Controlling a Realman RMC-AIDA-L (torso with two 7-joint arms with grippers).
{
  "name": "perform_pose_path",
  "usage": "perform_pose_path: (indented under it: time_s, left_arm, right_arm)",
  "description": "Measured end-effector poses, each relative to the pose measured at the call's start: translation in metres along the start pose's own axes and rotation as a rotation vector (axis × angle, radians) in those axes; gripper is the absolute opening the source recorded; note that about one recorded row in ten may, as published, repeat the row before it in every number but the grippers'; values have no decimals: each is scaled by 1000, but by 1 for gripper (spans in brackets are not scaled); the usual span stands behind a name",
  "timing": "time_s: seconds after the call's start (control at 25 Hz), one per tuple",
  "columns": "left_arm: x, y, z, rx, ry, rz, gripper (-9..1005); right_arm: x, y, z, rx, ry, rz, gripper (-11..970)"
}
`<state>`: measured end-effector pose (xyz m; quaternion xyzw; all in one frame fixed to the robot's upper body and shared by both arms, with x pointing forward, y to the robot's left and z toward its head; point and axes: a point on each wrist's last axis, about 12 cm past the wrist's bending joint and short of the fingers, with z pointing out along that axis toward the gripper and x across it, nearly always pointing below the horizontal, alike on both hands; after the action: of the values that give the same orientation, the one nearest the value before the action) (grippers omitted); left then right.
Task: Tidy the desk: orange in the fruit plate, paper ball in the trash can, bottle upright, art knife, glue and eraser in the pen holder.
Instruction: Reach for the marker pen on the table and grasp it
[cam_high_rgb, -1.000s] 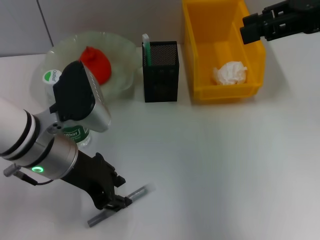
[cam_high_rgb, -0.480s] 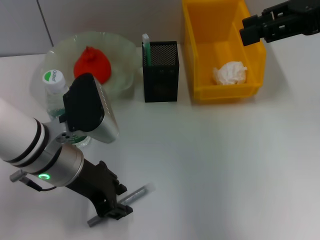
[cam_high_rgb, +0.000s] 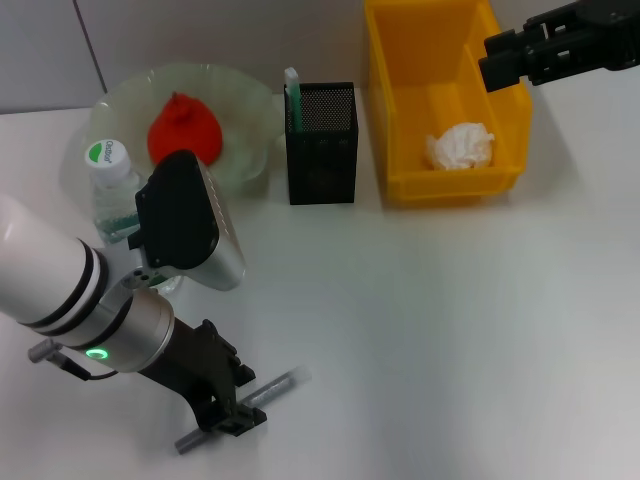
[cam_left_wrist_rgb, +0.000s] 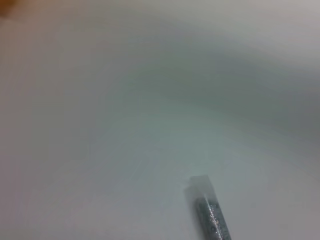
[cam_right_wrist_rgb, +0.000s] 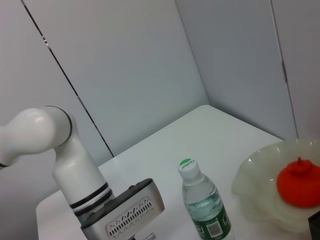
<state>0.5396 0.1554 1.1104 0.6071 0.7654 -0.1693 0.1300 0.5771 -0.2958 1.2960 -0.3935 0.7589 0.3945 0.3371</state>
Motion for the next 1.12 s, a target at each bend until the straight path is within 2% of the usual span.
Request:
perform_pose_path:
  time_s: [0.64, 1.12]
  left_arm:
    - [-3, 4, 4, 3, 47, 10, 448]
    - [-3, 2, 5, 9, 52, 17, 395]
  right_arm:
    - [2, 0, -1, 2, 1, 4, 483]
    - [2, 0, 0, 0, 1, 5, 481]
